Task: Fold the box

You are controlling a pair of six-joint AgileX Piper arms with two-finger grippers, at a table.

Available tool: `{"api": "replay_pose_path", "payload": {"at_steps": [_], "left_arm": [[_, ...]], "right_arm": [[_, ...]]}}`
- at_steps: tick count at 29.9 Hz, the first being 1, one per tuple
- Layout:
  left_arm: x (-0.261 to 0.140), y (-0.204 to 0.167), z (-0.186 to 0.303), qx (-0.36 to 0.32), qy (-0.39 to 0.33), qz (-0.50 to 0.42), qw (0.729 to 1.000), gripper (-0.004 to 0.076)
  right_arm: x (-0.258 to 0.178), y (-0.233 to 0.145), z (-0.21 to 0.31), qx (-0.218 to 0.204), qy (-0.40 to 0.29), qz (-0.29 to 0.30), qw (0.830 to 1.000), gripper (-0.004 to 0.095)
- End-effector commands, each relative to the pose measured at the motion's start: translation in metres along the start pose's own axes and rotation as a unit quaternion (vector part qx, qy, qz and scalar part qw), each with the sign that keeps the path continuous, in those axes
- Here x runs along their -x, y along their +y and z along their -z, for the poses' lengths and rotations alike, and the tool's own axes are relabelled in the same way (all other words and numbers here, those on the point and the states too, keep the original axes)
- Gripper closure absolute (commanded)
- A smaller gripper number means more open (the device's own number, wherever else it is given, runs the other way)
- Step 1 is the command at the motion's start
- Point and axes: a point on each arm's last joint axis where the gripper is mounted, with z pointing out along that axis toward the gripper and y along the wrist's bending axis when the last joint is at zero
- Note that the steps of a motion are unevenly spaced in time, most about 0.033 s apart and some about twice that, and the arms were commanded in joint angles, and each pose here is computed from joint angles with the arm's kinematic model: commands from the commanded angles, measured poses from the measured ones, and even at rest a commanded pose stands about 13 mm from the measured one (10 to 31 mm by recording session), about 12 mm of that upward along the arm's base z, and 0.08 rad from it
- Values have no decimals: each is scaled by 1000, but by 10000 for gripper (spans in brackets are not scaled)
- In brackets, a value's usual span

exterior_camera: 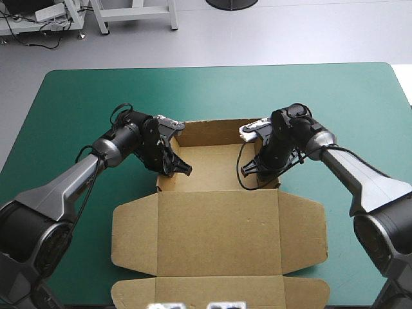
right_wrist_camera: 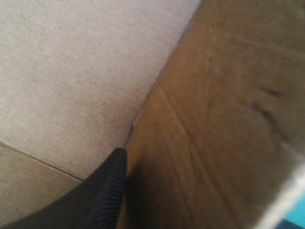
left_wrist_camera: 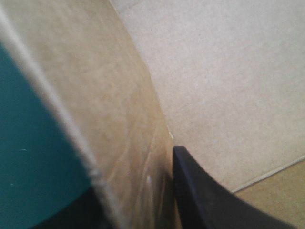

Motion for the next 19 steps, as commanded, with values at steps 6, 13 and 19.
{"api": "replay_pose_path", "payload": {"at_steps": [6,13,19], "left_arm": [[2,-11,16,-25,-29,-3,999,353],[1,-11,25,-25,-42,-5,999,345],[-1,-8,36,-6,-54,-5,998,344]], "right_arm": [[3,8,24,14,-46,16,999,257],[6,4,33,-11,-53,28,998,256],[13,3,52,-21,-80,39,996,256]]}}
